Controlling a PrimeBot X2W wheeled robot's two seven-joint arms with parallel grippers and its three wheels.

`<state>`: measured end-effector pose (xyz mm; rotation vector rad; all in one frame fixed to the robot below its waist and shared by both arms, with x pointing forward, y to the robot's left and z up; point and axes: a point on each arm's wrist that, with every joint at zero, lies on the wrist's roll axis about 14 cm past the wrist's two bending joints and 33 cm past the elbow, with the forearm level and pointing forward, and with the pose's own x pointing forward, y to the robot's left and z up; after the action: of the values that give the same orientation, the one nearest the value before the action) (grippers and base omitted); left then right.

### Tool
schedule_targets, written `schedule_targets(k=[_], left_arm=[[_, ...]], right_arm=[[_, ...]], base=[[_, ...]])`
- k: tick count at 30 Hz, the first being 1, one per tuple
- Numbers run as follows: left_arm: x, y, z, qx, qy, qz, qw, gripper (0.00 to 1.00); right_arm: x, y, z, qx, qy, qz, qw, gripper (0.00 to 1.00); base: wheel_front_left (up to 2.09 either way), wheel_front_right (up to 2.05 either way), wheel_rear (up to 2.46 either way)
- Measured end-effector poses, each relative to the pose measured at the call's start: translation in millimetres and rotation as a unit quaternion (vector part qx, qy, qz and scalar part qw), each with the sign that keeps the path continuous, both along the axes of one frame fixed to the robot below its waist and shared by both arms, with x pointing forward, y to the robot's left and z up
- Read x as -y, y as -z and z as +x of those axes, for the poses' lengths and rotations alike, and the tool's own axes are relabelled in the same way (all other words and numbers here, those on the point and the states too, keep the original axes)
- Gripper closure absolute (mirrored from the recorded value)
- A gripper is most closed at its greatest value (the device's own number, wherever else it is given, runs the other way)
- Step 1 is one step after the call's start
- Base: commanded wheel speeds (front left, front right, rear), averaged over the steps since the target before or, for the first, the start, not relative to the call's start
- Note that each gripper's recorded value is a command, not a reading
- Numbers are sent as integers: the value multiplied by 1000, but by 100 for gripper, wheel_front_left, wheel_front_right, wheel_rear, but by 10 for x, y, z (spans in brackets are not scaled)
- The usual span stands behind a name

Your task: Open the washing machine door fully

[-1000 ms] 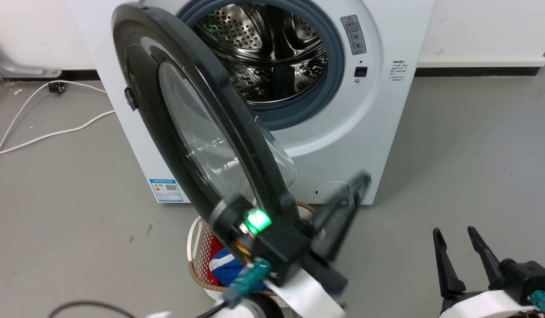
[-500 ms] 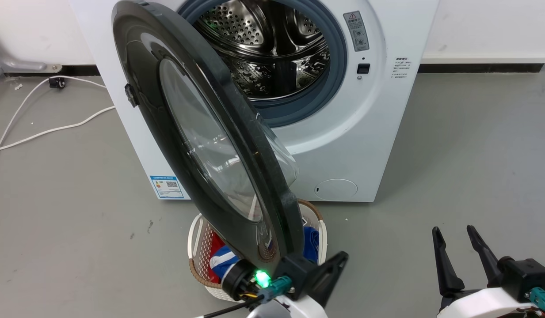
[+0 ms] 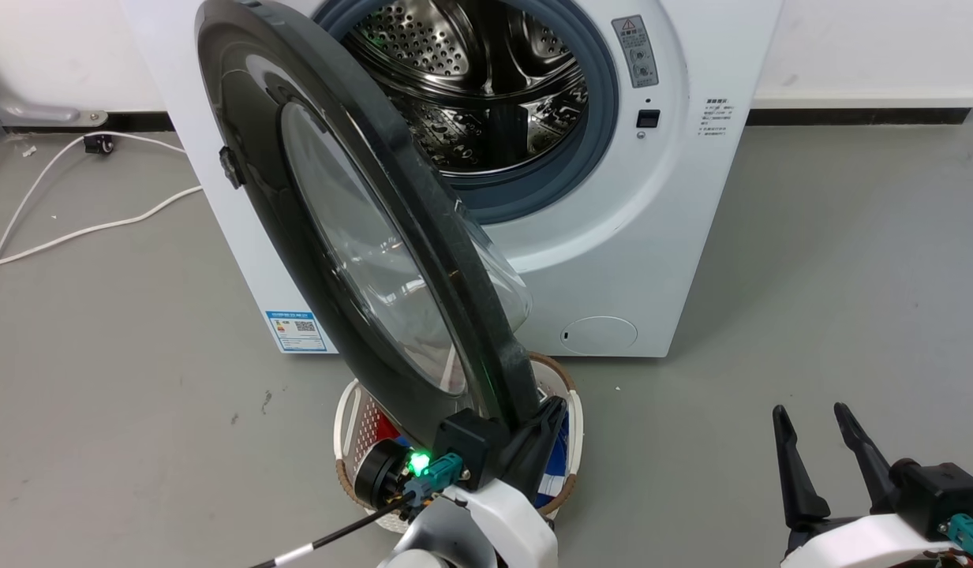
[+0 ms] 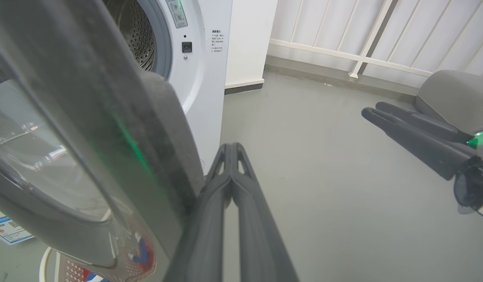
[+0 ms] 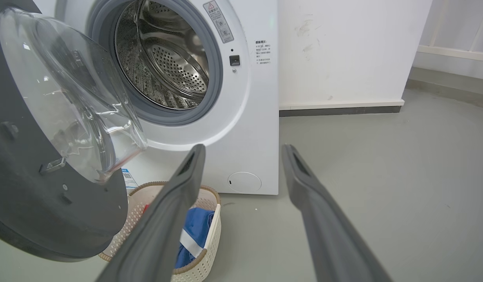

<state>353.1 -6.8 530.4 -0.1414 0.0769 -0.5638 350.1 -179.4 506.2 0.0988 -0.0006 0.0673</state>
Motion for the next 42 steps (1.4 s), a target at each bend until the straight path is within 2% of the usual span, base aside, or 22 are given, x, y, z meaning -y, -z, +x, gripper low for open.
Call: schedule_targets(k=[16,42], left_arm=[[-196,30,-48,-1,-36,-8,999,100],[-767,-96,-253,26,-127,7,992,100]], right_arm=[[-90,41,77,-6,-14,3,1000,0],[-607,74,329,-13,-92,7,996,0]], base=[[0,0,0],[0,0,0]])
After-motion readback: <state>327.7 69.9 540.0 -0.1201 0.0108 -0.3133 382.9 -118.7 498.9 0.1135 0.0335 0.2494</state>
